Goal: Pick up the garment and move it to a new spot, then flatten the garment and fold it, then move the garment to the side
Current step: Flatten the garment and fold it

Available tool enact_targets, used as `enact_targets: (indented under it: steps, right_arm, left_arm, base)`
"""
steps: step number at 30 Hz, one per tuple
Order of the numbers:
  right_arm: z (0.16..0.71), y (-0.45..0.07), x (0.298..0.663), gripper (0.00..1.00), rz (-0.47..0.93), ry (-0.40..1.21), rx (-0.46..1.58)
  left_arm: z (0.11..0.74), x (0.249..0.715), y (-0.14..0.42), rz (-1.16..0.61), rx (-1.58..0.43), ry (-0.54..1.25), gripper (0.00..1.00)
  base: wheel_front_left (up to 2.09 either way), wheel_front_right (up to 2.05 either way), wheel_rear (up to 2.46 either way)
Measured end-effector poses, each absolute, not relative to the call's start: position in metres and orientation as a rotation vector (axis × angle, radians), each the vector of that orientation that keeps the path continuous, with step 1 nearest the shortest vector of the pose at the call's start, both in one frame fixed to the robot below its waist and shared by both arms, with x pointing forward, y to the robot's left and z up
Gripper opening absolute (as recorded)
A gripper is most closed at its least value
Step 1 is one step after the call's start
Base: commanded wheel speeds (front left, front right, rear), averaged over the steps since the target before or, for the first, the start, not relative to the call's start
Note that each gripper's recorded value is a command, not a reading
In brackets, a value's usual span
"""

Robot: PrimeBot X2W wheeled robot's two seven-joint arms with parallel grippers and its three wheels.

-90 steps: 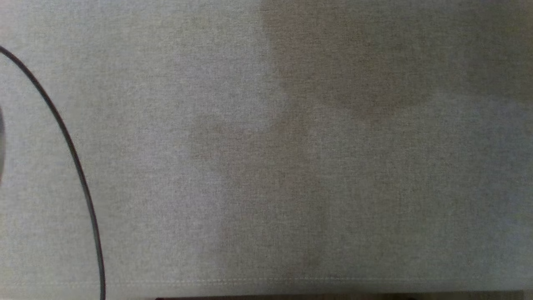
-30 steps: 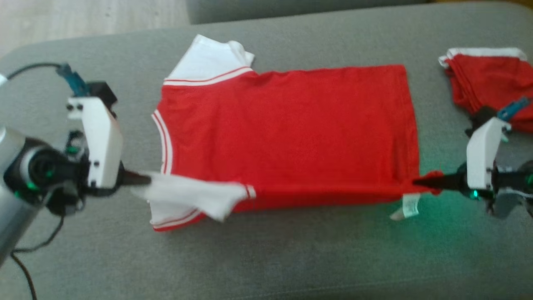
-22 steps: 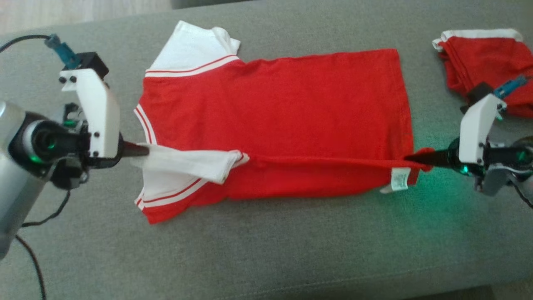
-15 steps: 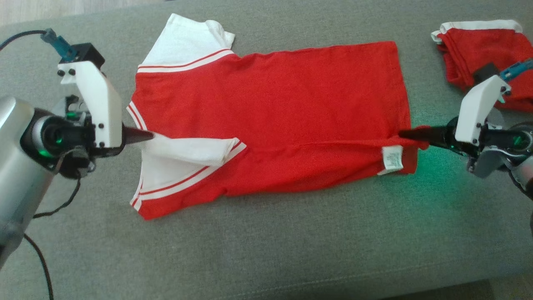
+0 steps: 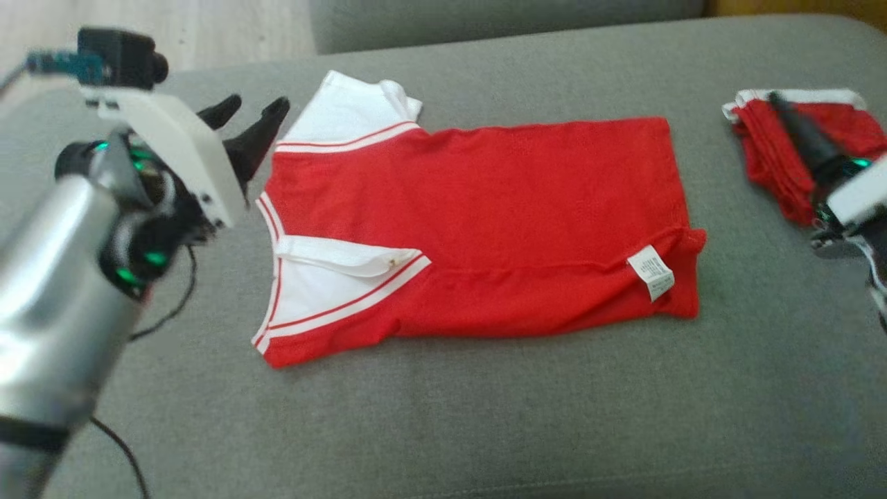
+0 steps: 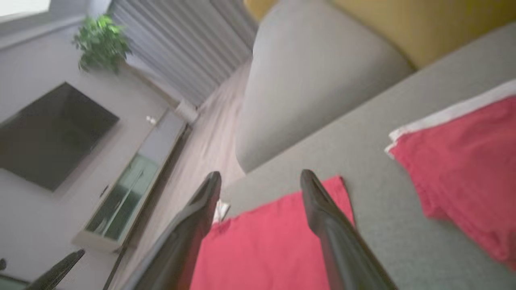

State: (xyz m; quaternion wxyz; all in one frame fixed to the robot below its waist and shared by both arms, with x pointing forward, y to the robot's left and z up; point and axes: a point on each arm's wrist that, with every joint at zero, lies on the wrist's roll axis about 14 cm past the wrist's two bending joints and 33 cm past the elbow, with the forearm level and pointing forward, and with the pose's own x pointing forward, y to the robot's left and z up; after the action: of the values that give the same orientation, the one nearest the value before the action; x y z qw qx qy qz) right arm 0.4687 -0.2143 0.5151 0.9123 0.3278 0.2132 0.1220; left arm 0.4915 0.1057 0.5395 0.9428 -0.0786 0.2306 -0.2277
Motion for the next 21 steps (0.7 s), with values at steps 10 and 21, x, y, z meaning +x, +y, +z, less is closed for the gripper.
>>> enact_targets:
  steps: [10, 21]
  right_arm:
    - [0.509, -0.231, 0.428, 1.00, 0.193, 0.132, 0.472]
    - [0.401, -0.212, 0.369, 1.00, 0.104, 0.414, 0.358]
  left_arm:
    - [0.565, 0.440, 0.123, -0.296, -0.071, -0.067, 1.00]
    - [0.429, 0.370, 0.137, -0.198, -0.066, 0.338, 1.00]
  base:
    - [0.00, 0.00, 0.00]
    - [0.00, 0.00, 0.00]
